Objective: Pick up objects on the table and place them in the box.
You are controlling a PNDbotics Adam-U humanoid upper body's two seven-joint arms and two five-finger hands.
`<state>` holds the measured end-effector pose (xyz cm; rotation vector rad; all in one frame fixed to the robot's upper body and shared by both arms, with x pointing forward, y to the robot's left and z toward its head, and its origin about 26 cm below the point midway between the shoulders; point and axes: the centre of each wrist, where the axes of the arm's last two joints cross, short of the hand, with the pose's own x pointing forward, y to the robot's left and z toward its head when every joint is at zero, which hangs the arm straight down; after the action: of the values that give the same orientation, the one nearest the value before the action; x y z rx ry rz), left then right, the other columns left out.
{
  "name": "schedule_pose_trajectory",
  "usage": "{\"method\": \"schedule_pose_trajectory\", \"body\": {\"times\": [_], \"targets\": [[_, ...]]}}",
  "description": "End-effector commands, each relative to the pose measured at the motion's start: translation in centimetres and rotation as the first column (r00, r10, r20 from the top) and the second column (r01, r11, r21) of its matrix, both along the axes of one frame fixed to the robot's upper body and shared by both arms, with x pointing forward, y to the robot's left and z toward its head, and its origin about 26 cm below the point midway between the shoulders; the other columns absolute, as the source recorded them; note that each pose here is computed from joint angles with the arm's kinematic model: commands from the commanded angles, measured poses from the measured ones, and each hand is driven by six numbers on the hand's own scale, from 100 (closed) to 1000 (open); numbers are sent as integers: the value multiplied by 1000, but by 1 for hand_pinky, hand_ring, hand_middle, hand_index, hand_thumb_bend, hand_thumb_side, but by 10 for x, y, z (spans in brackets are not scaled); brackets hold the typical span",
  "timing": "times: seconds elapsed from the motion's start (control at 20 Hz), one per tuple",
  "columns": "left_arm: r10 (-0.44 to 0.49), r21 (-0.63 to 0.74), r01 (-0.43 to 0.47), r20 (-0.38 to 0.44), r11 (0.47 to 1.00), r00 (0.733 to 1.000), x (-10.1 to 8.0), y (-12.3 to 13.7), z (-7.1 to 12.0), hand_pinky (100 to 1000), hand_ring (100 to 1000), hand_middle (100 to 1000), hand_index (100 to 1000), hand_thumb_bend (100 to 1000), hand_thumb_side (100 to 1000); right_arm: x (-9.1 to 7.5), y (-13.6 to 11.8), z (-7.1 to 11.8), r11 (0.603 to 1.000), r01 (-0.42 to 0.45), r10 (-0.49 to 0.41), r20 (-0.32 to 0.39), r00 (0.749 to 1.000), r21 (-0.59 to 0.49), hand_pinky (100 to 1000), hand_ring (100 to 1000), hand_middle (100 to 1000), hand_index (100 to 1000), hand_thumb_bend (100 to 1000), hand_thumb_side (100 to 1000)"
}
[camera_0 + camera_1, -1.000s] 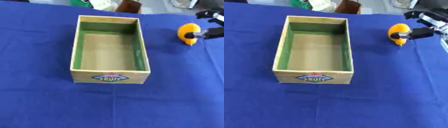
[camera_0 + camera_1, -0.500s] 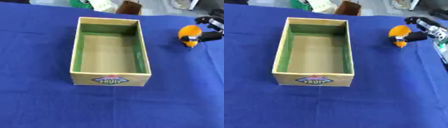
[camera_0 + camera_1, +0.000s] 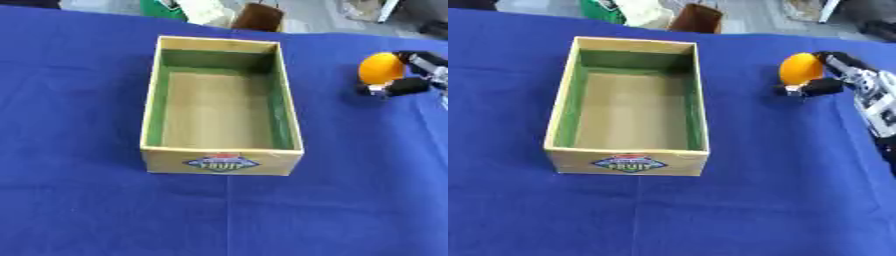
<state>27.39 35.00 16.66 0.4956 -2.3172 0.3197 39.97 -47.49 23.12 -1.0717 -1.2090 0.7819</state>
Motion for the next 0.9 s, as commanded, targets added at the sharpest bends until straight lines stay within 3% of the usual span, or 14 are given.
{"method": "schedule_pose_trajectory", "body": {"times": [0.05, 0.3, 0.4, 0.65, 0.9], "targets": [[-2, 21, 1, 23, 1000, 1000, -2, -1, 8, 623, 536, 492, 627, 100, 890, -3, -5, 13, 999, 21, -20, 45, 999, -26, 910, 990, 820, 907, 504, 631], [3, 19, -3, 20, 1000, 1000, -2, 0, 8, 624, 535, 492, 627, 100, 890, -4, 2, 18, 1000, -26, 26, 85, 996, -3, 901, 970, 752, 852, 214, 643], [4, 19, -4, 19, 1000, 1000, -3, 0, 8, 624, 535, 492, 627, 100, 889, -7, 5, 23, 999, -54, 53, 103, 993, 0, 893, 957, 746, 842, 116, 606], [3, 19, -3, 17, 1000, 1000, -2, -1, 8, 624, 535, 493, 627, 100, 888, -11, 9, 29, 997, -79, 79, 126, 989, -3, 861, 923, 726, 821, 100, 425], [3, 17, -4, 15, 1000, 1000, -2, 0, 8, 624, 534, 493, 628, 100, 887, -13, 6, 30, 999, -49, 46, 175, 983, 15, 810, 880, 670, 764, 100, 365]]}}
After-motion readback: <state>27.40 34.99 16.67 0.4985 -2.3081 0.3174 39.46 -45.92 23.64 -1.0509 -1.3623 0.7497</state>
